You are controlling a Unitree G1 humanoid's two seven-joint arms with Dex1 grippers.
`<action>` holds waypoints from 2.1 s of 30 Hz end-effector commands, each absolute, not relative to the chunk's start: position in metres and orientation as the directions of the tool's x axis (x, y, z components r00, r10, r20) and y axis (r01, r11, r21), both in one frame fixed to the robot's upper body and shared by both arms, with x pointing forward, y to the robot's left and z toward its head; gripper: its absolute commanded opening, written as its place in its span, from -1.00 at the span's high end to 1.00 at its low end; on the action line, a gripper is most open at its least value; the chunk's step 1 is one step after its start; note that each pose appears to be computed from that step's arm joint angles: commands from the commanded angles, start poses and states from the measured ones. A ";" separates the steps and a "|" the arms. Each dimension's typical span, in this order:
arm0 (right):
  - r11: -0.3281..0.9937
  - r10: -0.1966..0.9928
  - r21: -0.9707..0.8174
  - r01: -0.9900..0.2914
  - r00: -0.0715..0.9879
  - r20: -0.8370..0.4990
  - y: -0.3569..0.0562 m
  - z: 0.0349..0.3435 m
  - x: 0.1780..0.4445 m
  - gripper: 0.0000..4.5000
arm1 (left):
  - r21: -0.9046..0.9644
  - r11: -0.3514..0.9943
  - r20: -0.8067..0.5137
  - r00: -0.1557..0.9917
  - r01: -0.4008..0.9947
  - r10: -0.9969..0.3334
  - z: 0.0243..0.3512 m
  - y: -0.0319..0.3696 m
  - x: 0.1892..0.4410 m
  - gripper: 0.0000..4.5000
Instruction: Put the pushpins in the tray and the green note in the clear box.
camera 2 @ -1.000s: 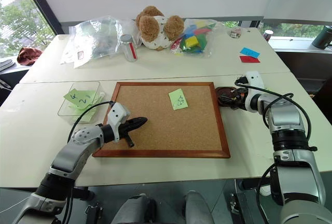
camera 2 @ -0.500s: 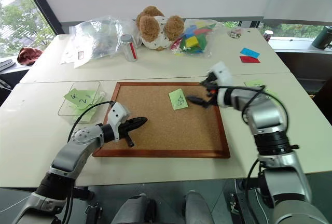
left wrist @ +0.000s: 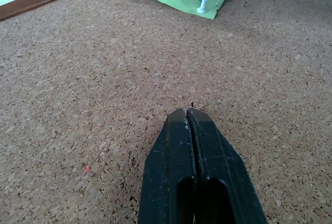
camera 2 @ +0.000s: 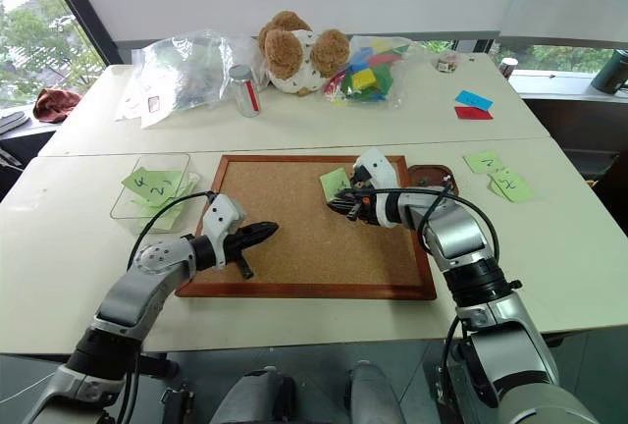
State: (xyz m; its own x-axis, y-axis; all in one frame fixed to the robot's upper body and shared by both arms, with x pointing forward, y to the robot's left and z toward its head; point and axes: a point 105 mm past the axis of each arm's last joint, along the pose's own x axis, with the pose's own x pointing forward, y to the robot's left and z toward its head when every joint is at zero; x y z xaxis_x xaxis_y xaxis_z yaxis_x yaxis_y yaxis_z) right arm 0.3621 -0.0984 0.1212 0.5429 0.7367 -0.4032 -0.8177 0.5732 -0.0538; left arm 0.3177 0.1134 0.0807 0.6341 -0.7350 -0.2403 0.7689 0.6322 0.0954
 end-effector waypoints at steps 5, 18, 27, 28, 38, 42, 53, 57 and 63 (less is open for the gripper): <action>0.564 0.743 -0.080 -0.822 0.548 -0.383 -0.092 0.125 0.367 0.31 | 0.062 0.666 -0.329 0.645 0.743 -0.689 0.057 0.126 0.313 1.00; 0.585 0.736 -0.060 -0.809 0.561 -0.380 -0.091 0.122 0.376 0.31 | 0.063 0.665 -0.328 0.645 0.744 -0.691 0.057 0.126 0.313 1.00; 0.587 0.741 -0.063 -0.807 0.568 -0.358 -0.090 0.131 0.378 0.94 | 0.055 0.667 -0.334 0.643 0.743 -0.689 0.055 0.126 0.312 1.00; 0.586 0.743 -0.067 -0.807 0.569 -0.354 -0.090 0.134 0.378 0.94 | 0.054 0.667 -0.334 0.643 0.743 -0.689 0.055 0.126 0.312 1.00; 0.500 0.813 -0.162 -0.851 0.525 -0.253 -0.081 0.196 0.348 0.94 | 0.030 0.663 -0.343 0.631 0.748 -0.696 0.049 0.124 0.308 1.00; 0.444 0.832 -0.198 -0.874 0.484 -0.270 -0.077 0.201 0.333 0.94 | -0.034 0.683 -0.278 0.649 0.730 -0.708 0.065 0.122 0.317 1.00; 0.342 0.854 -0.254 -0.905 0.412 -0.317 -0.069 0.197 0.313 1.00 | -0.440 0.527 0.060 0.610 0.727 -0.790 0.158 0.122 0.334 -0.73; 0.329 0.854 -0.269 -0.905 0.407 -0.325 -0.067 0.196 0.312 1.00 | -0.526 0.448 0.115 0.582 0.723 -0.805 0.169 0.118 0.335 -0.97; 0.262 0.872 -0.300 -0.917 0.358 -0.334 -0.058 0.195 0.302 1.00 | -0.641 0.298 0.199 0.528 0.707 -0.826 0.182 0.093 0.341 -0.97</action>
